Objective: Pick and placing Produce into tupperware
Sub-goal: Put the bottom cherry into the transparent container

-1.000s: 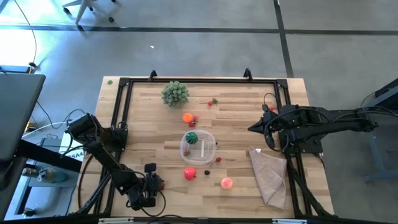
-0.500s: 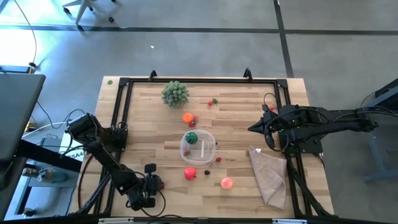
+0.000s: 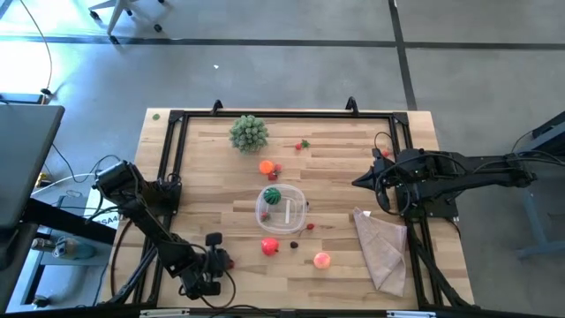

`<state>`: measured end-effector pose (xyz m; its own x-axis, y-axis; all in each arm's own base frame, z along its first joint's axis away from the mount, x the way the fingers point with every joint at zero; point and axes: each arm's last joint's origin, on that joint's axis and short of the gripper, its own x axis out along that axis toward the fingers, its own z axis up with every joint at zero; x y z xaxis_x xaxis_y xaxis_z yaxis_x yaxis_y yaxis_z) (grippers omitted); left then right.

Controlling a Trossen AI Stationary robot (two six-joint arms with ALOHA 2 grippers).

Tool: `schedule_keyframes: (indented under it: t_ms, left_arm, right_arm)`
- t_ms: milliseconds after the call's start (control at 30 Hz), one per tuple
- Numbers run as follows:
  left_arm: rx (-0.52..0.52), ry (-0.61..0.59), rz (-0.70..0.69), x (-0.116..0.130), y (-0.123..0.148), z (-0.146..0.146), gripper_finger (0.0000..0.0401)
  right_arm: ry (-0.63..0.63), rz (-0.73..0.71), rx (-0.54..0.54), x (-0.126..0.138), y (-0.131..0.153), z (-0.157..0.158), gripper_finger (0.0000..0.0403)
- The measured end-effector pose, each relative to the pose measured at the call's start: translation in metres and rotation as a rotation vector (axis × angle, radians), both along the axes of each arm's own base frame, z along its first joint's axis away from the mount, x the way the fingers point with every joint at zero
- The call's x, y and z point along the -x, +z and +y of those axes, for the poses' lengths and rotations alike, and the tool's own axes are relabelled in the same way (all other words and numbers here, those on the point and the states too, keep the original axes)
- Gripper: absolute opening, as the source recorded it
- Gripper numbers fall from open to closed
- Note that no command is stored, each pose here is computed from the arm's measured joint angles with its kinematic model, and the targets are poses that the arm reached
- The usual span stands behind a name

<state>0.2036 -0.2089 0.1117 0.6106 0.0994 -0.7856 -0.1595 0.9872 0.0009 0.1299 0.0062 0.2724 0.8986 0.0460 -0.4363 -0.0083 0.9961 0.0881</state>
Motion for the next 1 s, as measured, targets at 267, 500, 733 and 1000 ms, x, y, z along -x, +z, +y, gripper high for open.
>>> schedule_keyframes:
  t_ms: [267, 500, 733, 1000]
  left_arm:
    - [-0.098, -0.042, -0.069, -0.024, 0.032, -0.005, 0.0062]
    - [-0.211, -0.031, -0.102, -0.057, 0.075, 0.023, 0.0062]
    - [-0.283, -0.066, -0.142, -0.083, 0.121, 0.074, 0.0062]
    - [-0.18, -0.084, -0.117, -0.106, 0.132, 0.145, 0.0062]
  right_arm:
    - [0.0, 0.0, 0.0, 0.0, 0.0, 0.0, 0.0]
    - [0.0, 0.0, 0.0, 0.0, 0.0, 0.0, 0.0]
    - [0.0, 0.001, 0.0, 0.0, 0.0, 0.0, 0.0]
    - [0.0, 0.0, 0.0, 0.0, 0.0, 0.0, 0.0]
